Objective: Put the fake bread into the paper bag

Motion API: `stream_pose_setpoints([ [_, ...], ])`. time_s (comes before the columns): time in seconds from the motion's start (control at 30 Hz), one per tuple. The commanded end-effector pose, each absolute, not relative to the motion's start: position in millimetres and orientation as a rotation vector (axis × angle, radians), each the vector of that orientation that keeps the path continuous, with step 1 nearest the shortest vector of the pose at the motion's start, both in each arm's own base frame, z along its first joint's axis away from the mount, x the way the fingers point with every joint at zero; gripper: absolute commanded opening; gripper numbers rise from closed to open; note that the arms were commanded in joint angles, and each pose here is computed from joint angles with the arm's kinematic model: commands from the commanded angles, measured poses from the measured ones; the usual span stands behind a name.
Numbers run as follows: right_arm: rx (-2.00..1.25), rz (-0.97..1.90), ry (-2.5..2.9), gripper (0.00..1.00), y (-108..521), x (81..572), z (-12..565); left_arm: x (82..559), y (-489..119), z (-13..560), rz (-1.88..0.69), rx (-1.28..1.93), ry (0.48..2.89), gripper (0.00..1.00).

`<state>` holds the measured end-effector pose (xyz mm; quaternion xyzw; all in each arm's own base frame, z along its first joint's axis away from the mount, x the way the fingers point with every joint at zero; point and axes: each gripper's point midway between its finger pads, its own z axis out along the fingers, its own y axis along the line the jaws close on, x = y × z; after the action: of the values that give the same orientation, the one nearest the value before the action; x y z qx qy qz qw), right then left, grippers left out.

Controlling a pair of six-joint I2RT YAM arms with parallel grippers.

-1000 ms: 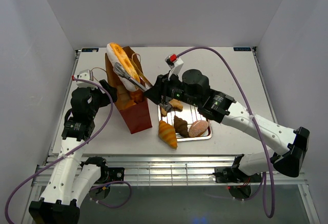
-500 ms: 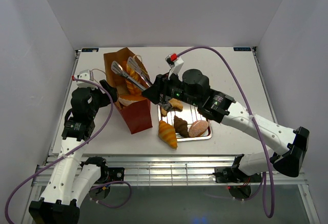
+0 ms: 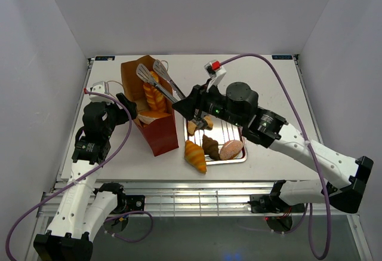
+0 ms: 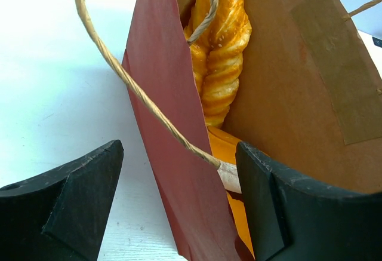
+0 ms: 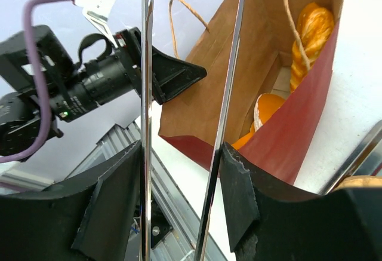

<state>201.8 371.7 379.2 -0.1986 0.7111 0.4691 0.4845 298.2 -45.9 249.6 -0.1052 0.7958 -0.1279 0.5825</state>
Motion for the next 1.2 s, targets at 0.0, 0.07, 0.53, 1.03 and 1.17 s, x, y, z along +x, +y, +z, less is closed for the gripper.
stream_pose_setpoints([
  [0.0, -0.406, 1.158, 1.601, 0.58, 347.2, 197.1, 419.7, 296.0, -48.0, 250.7, -0.308, -0.239, 1.850, 0.86],
  [0.07, -0.388, 1.130, 1.620, 0.58, 339.7, 197.8, 409.9, 296.1, -48.0, 249.9, -0.308, -0.239, 1.853, 0.86],
  [0.53, -0.198, 0.968, 1.785, 0.54, 255.1, 181.5, 310.6, 297.0, -49.0, 248.5, -0.311, -0.237, 1.860, 0.86],
  [1.03, -0.428, 0.836, 2.174, 0.54, 232.8, 127.4, 163.8, 298.6, -49.7, 245.1, -0.311, -0.236, 1.872, 0.86],
  [1.17, -0.506, 0.807, 2.218, 0.56, 235.8, 111.3, 149.8, 298.7, -50.3, 244.6, -0.314, -0.234, 1.874, 0.86],
])
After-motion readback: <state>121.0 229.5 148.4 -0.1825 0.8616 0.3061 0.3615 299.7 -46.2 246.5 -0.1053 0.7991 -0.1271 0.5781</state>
